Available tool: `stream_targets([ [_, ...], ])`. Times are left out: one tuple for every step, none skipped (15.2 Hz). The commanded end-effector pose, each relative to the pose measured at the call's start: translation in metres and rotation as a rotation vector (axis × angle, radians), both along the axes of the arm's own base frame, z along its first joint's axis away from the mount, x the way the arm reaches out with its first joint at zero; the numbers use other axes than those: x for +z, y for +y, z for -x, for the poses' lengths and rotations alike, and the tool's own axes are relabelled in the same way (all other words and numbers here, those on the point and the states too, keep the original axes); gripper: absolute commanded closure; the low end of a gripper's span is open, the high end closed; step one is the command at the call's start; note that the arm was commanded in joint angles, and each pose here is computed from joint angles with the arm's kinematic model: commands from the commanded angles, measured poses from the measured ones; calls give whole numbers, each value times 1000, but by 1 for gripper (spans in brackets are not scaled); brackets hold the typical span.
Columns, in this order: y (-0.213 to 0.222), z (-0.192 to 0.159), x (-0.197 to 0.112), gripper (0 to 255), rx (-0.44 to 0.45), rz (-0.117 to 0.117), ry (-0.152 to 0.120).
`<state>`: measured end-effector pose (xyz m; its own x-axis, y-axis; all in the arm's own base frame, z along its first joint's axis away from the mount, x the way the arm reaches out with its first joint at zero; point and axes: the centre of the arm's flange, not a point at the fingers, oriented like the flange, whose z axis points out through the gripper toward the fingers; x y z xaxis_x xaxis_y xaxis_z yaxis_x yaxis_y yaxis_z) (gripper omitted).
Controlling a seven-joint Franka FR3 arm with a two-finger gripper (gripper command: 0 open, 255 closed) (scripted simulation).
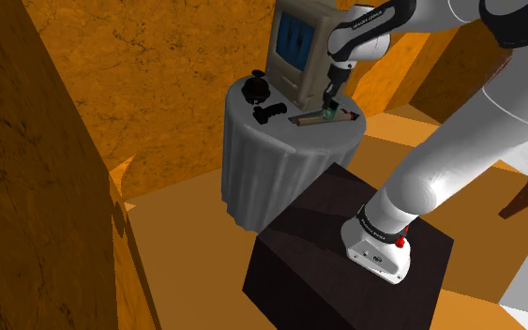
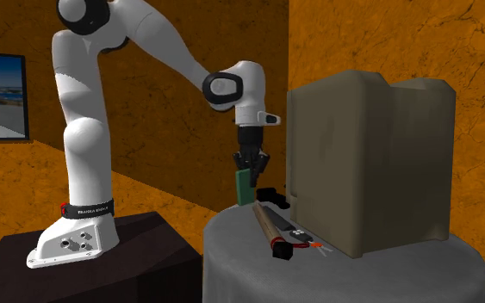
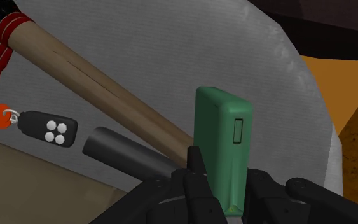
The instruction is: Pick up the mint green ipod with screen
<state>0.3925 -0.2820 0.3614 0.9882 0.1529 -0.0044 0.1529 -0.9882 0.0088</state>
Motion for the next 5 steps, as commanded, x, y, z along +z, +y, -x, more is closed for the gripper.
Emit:
stream_targets([
  [0,0,11,255,0,0,0],
  [0,0,16,255,0,0,0],
  [0,0,21,255,0,0,0],
  [0,0,22,255,0,0,0],
  [0,0,22,255,0,0,0],
])
